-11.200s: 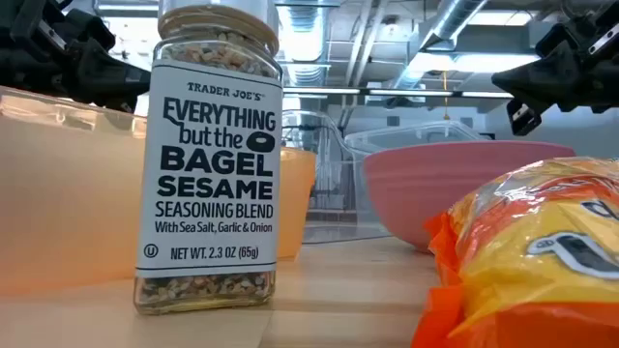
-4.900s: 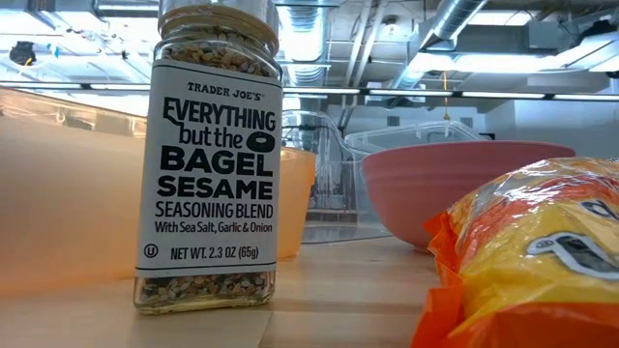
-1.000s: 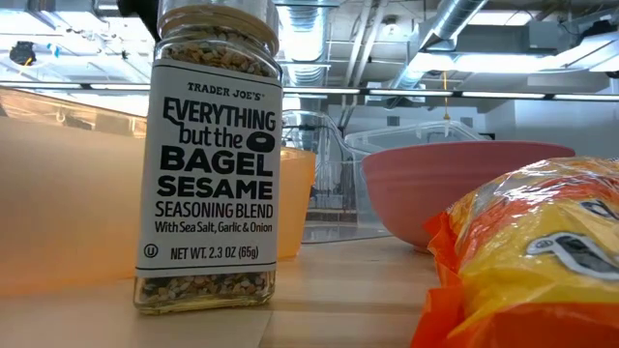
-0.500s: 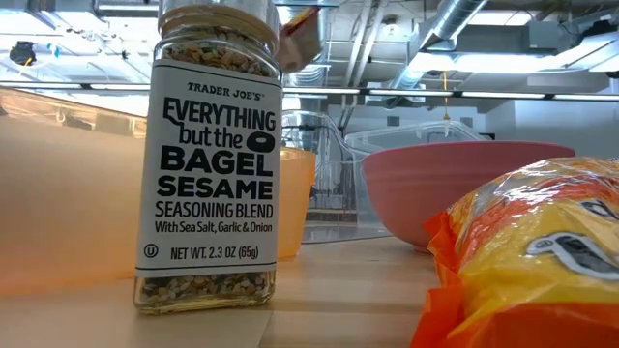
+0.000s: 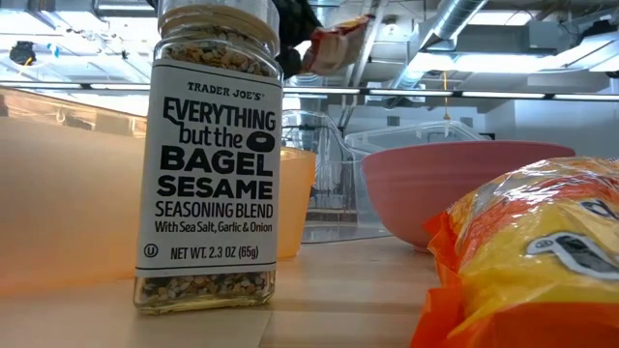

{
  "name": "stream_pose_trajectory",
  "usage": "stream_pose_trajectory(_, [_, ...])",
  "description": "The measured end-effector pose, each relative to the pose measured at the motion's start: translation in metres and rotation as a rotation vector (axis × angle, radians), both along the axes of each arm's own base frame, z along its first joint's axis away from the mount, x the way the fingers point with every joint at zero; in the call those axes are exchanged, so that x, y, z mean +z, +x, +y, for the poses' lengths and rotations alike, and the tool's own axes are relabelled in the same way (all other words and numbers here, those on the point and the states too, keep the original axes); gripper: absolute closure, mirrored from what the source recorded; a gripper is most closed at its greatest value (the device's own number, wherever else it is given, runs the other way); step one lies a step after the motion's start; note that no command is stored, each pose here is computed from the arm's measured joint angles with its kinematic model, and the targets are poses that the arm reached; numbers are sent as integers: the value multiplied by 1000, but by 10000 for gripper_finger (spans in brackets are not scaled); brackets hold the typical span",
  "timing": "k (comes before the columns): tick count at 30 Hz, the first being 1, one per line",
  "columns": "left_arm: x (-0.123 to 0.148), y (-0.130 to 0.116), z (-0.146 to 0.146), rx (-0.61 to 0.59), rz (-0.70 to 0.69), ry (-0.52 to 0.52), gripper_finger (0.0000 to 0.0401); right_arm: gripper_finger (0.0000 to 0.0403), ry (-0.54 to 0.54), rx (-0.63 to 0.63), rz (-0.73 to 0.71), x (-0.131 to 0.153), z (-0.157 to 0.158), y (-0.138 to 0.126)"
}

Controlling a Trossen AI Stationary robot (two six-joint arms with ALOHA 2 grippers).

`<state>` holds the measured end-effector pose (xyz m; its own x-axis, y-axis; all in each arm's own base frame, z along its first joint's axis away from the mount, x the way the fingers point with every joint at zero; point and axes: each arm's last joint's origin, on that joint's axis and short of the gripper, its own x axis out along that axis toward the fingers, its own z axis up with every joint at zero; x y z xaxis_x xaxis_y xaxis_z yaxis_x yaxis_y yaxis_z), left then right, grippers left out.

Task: Pick & Place Food Item
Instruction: Put the red noodle pack into the transparent container

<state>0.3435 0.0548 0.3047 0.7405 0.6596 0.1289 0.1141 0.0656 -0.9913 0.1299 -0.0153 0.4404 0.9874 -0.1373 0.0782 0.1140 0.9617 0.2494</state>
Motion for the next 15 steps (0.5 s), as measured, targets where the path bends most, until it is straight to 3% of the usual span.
stream_pose_trajectory(6, [19, 24, 0, 6, -74, 17, 401, 179, 16, 0, 138, -16, -3, 31])
stream_pose_trajectory(10, [32, 30, 1, 0, -67, 81, 401, 179, 25, 0, 211, -27, -6, 52])
stream_pose_trajectory(15, [33, 30, -1, -5, -44, 104, 401, 179, 17, 16, 186, -27, -4, 62])
